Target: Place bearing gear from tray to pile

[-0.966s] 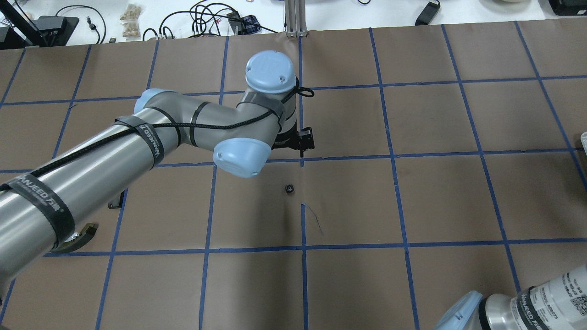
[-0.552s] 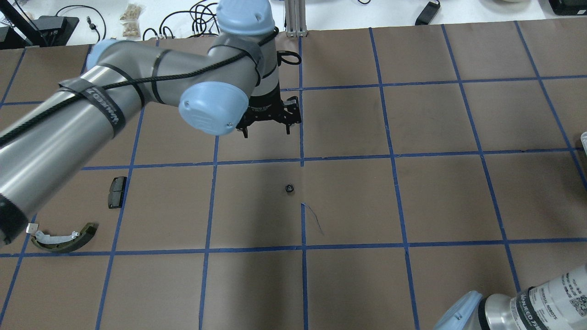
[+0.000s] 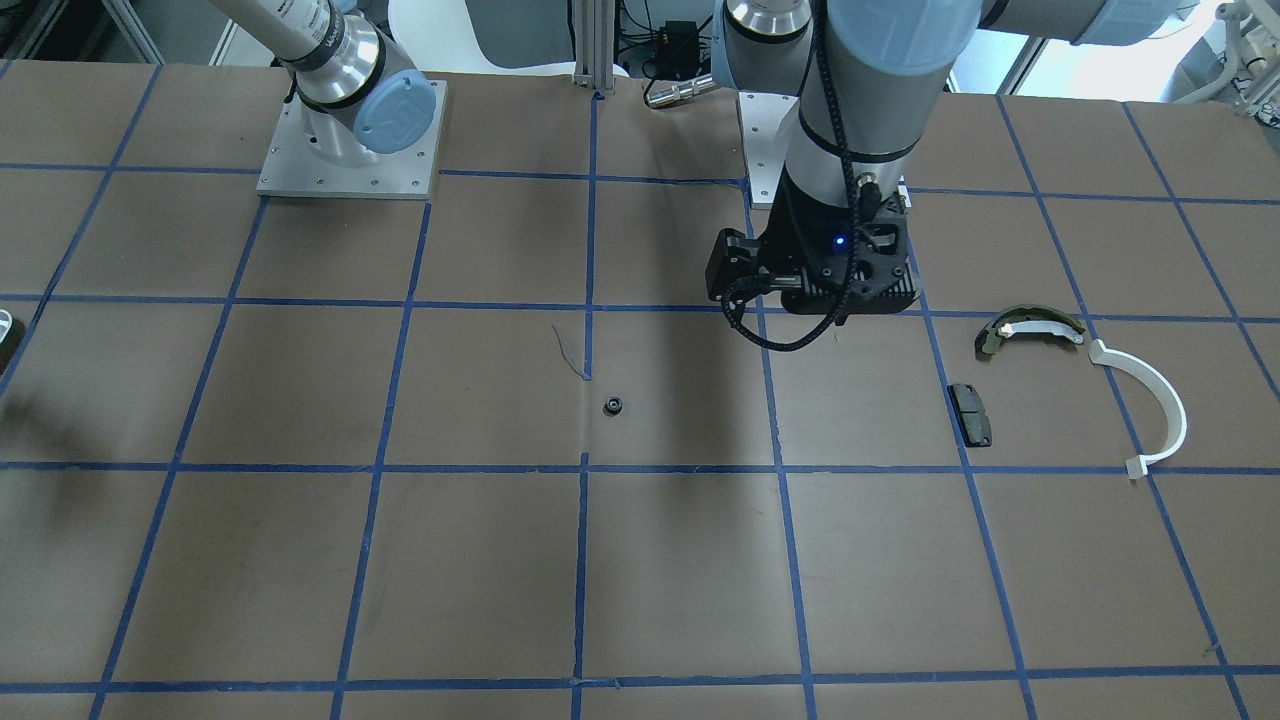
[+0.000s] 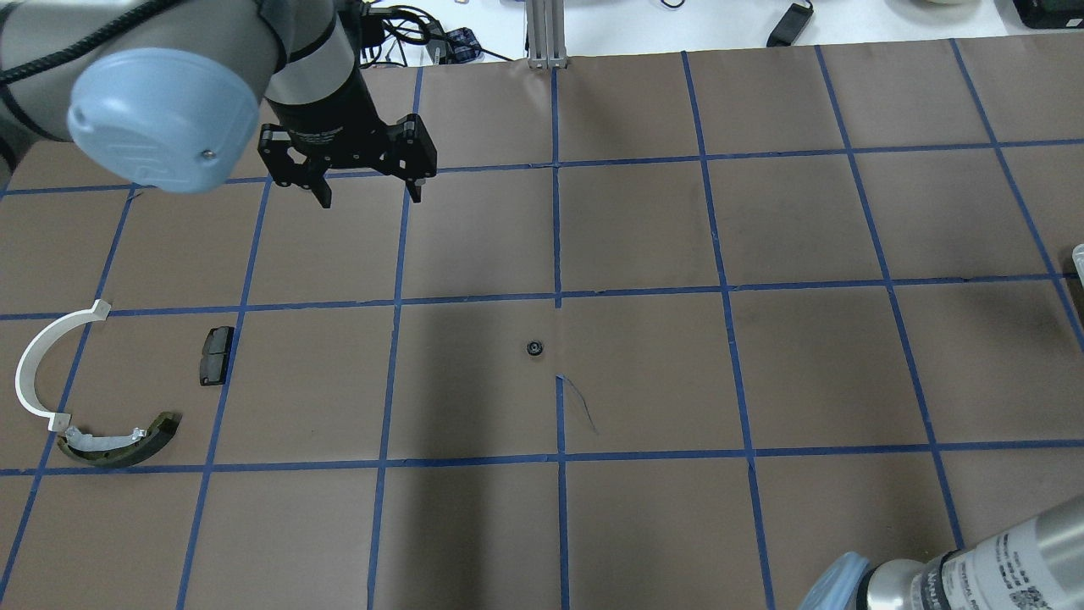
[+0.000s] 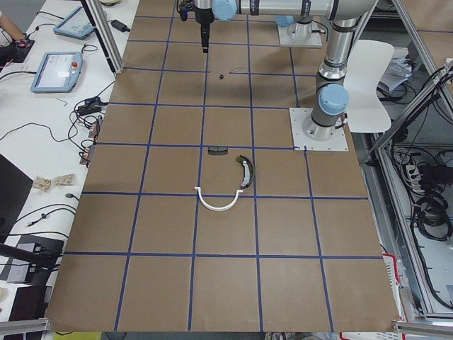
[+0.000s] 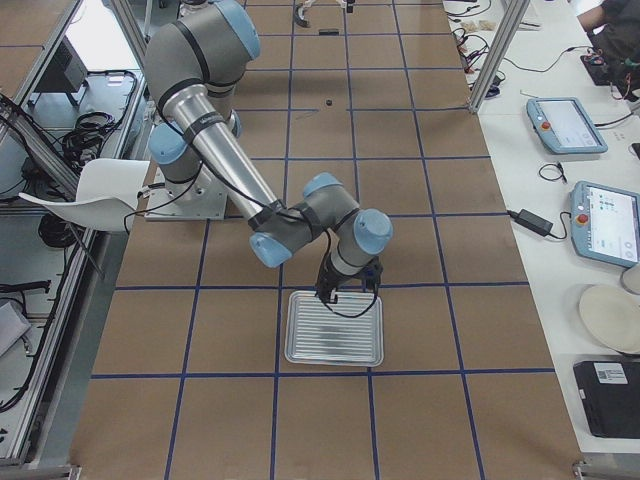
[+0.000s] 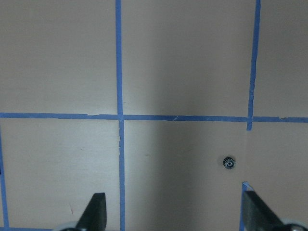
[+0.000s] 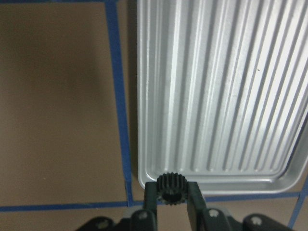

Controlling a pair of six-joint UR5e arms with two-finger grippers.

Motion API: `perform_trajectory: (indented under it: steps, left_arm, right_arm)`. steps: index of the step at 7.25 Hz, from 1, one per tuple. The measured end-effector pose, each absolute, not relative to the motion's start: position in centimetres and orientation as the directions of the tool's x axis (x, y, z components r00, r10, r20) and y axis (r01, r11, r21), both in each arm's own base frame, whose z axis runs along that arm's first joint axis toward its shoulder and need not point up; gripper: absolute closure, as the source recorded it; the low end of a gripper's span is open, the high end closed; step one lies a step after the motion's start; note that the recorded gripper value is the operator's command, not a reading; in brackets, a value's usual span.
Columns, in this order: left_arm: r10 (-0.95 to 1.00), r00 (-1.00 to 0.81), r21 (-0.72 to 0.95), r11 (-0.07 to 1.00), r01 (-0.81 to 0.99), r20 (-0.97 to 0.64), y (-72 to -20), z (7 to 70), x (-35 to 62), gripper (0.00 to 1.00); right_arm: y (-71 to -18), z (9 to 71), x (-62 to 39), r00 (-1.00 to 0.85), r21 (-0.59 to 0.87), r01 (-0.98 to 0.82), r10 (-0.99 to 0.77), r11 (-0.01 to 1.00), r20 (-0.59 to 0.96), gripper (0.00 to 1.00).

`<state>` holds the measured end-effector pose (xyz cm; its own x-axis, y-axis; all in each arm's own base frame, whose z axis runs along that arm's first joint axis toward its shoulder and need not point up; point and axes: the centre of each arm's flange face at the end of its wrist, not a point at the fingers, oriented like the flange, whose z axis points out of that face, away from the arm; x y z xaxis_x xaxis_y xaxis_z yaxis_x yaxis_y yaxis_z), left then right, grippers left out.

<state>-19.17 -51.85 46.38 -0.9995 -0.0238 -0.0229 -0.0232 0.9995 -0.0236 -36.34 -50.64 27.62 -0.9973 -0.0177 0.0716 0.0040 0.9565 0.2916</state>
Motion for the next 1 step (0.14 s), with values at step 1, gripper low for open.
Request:
perform_trajectory:
  steps: [1]
  left_arm:
    - [-0.015,-1.0,-0.011,1.0,-0.015,-0.028,-51.02,47.27,-17.79,0.0]
  right_arm:
    - [-53.0,28.58,-31.99,-0.997,0.265,0.006,-0.014,0.964,0.072,1.0]
